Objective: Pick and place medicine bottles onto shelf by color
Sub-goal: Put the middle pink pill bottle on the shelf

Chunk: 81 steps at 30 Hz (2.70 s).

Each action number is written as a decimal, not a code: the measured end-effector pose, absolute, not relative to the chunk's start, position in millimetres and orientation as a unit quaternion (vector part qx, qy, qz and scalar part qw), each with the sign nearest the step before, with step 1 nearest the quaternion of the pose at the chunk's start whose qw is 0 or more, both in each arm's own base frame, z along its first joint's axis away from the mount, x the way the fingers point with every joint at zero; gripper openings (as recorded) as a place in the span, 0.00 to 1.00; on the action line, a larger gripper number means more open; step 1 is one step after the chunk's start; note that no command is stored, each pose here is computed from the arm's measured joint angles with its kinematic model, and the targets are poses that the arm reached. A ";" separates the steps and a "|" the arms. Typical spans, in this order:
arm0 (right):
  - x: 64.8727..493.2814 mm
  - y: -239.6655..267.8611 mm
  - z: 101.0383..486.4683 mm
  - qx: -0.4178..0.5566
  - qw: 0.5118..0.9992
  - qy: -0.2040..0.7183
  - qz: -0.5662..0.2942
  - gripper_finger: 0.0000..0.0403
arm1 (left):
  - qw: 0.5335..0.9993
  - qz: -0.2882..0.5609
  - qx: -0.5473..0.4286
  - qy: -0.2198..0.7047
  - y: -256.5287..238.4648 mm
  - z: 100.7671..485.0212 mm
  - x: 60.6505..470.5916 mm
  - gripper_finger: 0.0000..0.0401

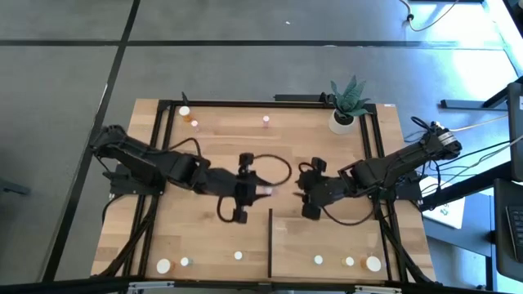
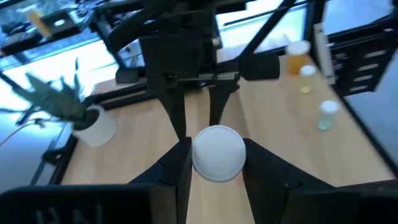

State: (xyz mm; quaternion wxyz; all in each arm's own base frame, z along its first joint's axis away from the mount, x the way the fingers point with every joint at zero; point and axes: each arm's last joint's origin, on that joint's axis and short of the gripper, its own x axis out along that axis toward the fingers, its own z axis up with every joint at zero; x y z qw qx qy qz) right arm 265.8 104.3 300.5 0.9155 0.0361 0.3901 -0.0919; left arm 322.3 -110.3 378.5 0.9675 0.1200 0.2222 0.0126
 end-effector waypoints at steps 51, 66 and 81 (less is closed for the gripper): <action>198.7 150.5 351.7 0.057 0.951 0.295 0.073 0.44 | 0.930 -0.049 0.079 0.355 -190.4 338.9 413.3 0.27; 198.1 151.9 351.5 0.063 0.945 0.305 0.097 0.44 | 0.928 -0.050 0.083 0.359 -175.8 368.5 407.9 0.27; 199.2 152.9 351.3 0.076 0.944 0.305 0.097 0.44 | 0.926 -0.033 0.091 0.366 -171.9 367.2 407.8 0.27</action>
